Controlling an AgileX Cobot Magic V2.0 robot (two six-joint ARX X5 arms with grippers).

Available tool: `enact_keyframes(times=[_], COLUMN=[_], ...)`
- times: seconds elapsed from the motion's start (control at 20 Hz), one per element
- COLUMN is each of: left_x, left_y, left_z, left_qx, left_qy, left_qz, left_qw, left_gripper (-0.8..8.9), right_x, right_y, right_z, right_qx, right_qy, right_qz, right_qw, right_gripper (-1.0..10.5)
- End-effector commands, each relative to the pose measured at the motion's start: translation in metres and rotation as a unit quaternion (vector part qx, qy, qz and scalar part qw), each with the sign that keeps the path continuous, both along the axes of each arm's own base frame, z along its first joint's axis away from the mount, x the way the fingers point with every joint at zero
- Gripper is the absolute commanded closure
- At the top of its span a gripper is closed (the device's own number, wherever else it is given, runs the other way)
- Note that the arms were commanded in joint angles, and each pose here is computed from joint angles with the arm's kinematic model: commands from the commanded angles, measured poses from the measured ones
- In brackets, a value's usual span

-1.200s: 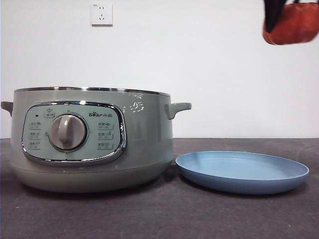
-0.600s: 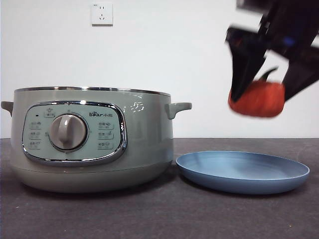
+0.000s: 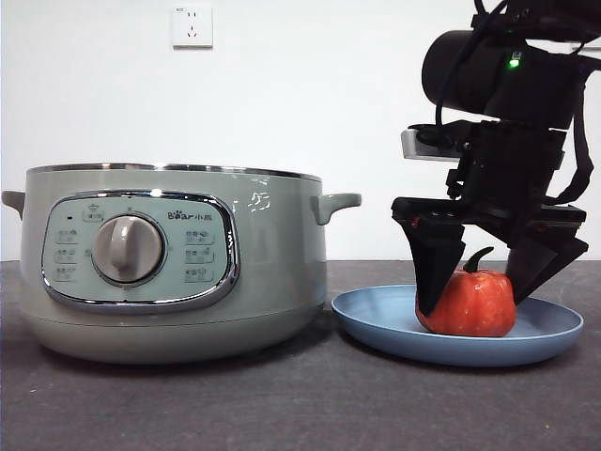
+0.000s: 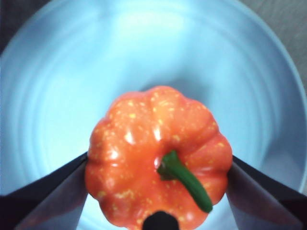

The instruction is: Take the pumpkin out from the steamer,put the pumpkin in the blue plate,close the lid

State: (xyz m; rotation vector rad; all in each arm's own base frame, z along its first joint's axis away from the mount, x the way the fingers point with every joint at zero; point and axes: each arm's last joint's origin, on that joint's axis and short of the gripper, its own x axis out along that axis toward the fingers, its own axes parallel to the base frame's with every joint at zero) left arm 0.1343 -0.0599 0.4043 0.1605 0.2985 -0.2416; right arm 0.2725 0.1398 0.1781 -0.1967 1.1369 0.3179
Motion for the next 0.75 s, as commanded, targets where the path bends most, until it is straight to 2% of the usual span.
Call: enact_keyframes(times=[0.05,0.15,0.4,0.6,0.75], left_x=[-0.002,-0.002,-0.002,0.0,0.011], left_y=[0.001,0.001,0.001,-0.002,-0.009], left_z=[0.008,0.008,0.008,0.007,0.001], left_qx=[-0.015,-0.015,-0.015,-0.026,-0.019], left_qy=[-0.032,-0.032,-0.032,-0.024,-0.003], left_qz=[0.001,0.001,0.0,-0.032,-0.039], left_qw=[0.999,0.999,0.999,0.999,0.999], left_gripper=[8.22,8.22,8.22,8.22,8.22], right_x=[-0.002,-0.002,-0.003,-0.008,-0.018], right_y=[0.001,0.001,0.0,-0.003,-0.008], right_z=[-0.006,-0.006,-0.003,0.019,0.048], right_qx=[0.002,0.002,0.005,0.022,0.046], right_qy=[0.014,0.015,0.011,-0.024,-0.072], right_qz=[0.007,0.006,0.005,0.005,0.004], right_qw=[1.0,1.0,1.0,0.999,0.996], right_gripper=[4.4,4.1,4.1,4.1,4.1])
